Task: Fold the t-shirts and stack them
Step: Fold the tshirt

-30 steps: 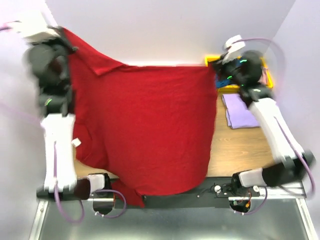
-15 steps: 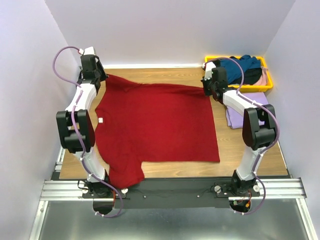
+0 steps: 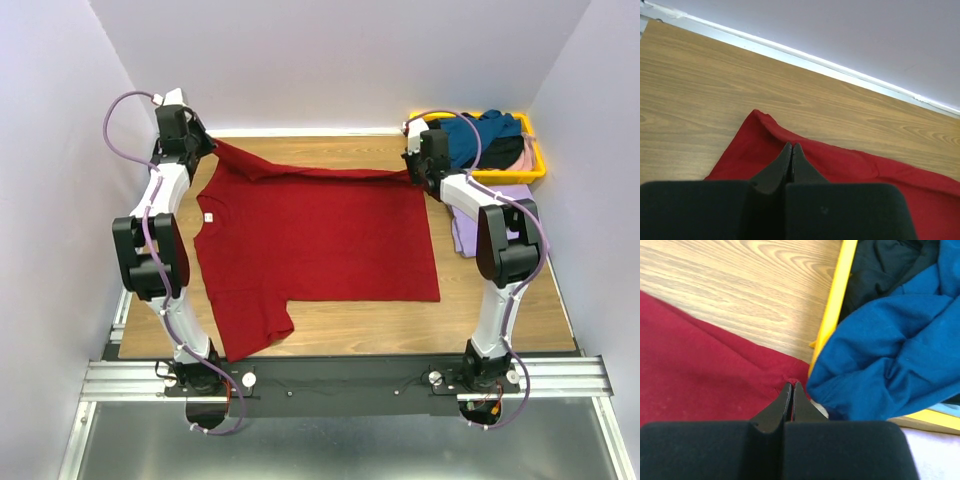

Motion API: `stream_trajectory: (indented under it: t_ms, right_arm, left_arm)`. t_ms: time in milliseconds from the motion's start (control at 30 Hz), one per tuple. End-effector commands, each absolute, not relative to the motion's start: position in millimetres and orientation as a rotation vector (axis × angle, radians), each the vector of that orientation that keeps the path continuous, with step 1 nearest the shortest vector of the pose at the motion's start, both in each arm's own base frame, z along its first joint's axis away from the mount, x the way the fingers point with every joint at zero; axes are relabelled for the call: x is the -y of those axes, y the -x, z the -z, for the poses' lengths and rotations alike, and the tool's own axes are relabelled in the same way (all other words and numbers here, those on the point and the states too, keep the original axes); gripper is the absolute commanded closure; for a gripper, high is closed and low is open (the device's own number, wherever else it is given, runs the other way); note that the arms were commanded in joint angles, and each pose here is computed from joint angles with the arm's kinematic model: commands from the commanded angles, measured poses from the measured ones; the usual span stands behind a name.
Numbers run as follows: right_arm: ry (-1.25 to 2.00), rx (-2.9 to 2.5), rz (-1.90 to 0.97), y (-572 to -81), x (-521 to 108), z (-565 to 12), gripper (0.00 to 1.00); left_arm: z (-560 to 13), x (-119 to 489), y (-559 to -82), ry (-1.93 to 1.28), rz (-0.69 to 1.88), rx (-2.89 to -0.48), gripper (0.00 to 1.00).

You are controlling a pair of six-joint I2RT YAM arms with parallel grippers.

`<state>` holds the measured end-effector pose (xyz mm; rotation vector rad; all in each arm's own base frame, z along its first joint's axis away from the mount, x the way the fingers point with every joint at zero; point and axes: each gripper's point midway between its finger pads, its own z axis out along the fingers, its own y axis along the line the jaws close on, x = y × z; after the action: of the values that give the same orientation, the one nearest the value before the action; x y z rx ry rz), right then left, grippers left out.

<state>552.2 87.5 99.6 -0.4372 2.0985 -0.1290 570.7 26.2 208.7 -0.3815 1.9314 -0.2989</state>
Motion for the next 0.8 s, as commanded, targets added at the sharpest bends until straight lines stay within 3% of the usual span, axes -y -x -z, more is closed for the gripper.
stream_trajectory:
  t_ms: [0,767]
  right_arm:
    - [0.416,-2.068,0.196,-566,-74,-108,0.99]
    - [0.476,-2.142,0.268,-536,-59,-81,0.99]
  left_arm:
    - [-213,-31,-554,0.444,0.351,-1.944,1.0]
    - [-172,-28,-460,0.759,0.474,-2.078,1.0]
